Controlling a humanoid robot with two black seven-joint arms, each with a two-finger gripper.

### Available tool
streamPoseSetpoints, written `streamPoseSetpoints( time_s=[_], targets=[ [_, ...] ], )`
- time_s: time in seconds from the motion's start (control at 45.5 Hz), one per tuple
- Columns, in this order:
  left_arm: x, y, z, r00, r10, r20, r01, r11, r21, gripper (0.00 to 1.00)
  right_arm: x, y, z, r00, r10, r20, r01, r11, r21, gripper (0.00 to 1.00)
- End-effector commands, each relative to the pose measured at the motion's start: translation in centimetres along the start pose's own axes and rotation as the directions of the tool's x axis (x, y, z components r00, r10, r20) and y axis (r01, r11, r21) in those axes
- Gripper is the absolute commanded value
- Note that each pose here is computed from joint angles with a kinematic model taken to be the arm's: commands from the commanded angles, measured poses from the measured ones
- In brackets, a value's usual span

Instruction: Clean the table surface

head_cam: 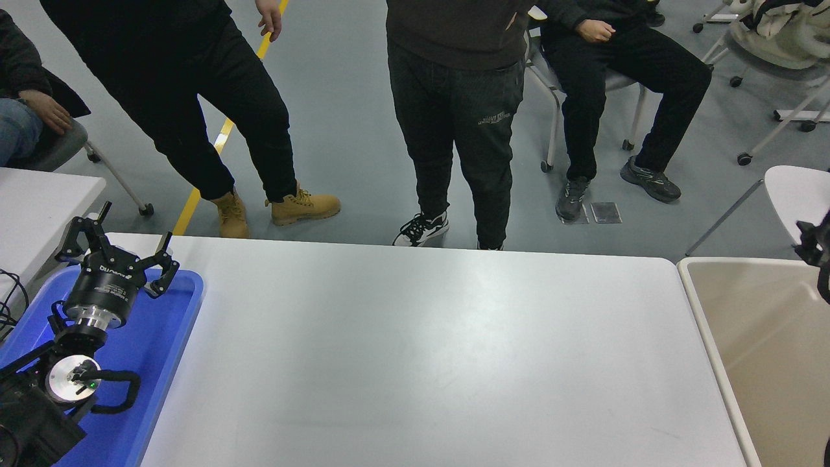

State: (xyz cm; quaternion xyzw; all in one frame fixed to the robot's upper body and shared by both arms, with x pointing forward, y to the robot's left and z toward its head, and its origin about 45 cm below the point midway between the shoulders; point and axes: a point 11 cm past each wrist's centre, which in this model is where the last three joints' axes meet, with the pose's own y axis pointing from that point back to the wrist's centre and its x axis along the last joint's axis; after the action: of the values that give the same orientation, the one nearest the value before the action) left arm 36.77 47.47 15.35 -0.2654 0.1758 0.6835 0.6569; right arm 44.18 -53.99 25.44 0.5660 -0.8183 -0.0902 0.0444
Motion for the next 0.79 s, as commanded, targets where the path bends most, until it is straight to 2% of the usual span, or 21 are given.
streamPoseSetpoints(
  time_s=[0.0, 0.264, 0.396, 0.571, 0.769],
  targets=[
    [0.0, 0.0, 0.0, 1.000, 0.000, 0.000, 0.000, 1.000, -0.001, 1.00, -3.2, 0.1, -4.5, 0.979, -0.153, 0.136, 0.133, 0.980, 0.145, 0.98],
    [0.0, 0.0, 0.0, 1.000, 0.000, 0.000, 0.000, 1.000, -0.001, 1.00, -7.9, 0.6, -7.1, 0.954, -0.295, 0.061, 0.276, 0.937, 0.215, 0.98],
    [0.0, 0.0, 0.0, 1.000, 0.000, 0.000, 0.000, 1.000, -0.001, 1.00, -9.5, 0.6, -5.6, 0.943, -0.321, 0.084, 0.300, 0.933, 0.198, 0.98],
    [0.0, 0.0, 0.0, 1.000, 0.000, 0.000, 0.000, 1.000, -0.001, 1.00, -9.3, 0.8, -4.2, 0.942, -0.315, 0.118, 0.289, 0.937, 0.195, 0.98],
    [0.0, 0.0, 0.0, 1.000, 0.000, 0.000, 0.000, 1.000, 0.001, 1.00, -10.7, 1.2, -2.1, 0.912, -0.335, 0.236, 0.292, 0.935, 0.200, 0.98]
  ],
)
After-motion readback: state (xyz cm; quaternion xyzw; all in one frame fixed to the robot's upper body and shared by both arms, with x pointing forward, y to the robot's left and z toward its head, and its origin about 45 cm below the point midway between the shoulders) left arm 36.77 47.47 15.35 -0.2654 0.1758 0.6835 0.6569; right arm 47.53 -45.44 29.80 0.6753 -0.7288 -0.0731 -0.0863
